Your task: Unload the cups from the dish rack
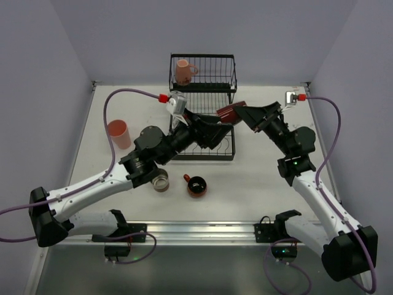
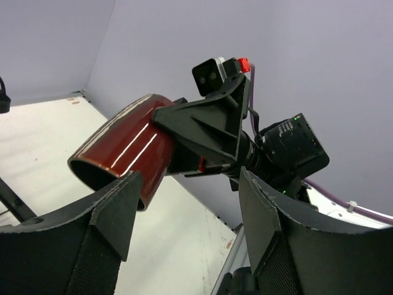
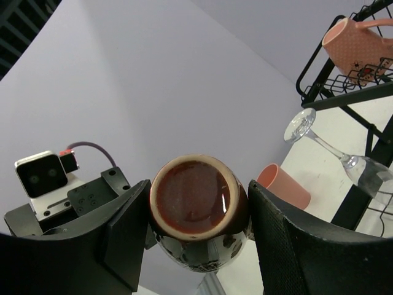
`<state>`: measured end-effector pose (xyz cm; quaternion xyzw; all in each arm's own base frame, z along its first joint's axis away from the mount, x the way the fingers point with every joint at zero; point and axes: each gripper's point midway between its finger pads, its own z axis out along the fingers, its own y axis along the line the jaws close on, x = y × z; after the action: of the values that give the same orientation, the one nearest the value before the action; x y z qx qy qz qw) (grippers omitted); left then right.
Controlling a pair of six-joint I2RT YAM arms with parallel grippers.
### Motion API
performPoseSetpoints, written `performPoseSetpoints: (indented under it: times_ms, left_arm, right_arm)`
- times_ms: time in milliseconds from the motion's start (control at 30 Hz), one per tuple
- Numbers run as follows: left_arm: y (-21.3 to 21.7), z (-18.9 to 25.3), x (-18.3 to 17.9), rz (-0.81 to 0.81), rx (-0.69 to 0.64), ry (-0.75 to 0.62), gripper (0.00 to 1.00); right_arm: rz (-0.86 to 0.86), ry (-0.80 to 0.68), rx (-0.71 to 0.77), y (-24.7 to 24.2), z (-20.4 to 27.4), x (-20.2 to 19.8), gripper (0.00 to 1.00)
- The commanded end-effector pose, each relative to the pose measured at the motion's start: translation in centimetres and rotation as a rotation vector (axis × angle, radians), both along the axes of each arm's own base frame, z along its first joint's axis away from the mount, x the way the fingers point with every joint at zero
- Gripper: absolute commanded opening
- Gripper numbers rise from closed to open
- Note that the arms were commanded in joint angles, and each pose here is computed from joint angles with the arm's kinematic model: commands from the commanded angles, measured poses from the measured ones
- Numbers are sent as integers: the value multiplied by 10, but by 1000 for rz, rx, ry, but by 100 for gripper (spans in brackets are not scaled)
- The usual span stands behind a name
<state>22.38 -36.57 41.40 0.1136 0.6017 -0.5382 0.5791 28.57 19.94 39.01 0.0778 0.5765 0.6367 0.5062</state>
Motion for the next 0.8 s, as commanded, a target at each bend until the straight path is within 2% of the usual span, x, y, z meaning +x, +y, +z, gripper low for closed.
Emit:
performPoseSetpoints:
  times_ms: [0, 133, 433, 533, 733, 767]
  left_arm:
    - [22, 9, -5, 33, -19, 25, 71]
    - [24, -4, -3, 35, -12, 74, 73]
    - [-8, -8, 7, -53, 21, 95, 71]
    - [-10, 0, 5, -78, -17, 63, 66]
    - [-16, 14, 4, -109, -55, 4, 47]
    - [-18, 17, 4, -114, -53, -6, 40]
  right_arm:
    - [-41, -135, 69, -14, 42, -12, 31]
    - [-34, -138, 71, -14, 41, -14, 30]
    - [-16, -146, 90, -15, 42, -23, 30]
    - [-5, -148, 81, -13, 42, -23, 30]
    - [21, -93, 86, -9, 18, -19, 30]
    - [21, -78, 82, -9, 11, -18, 30]
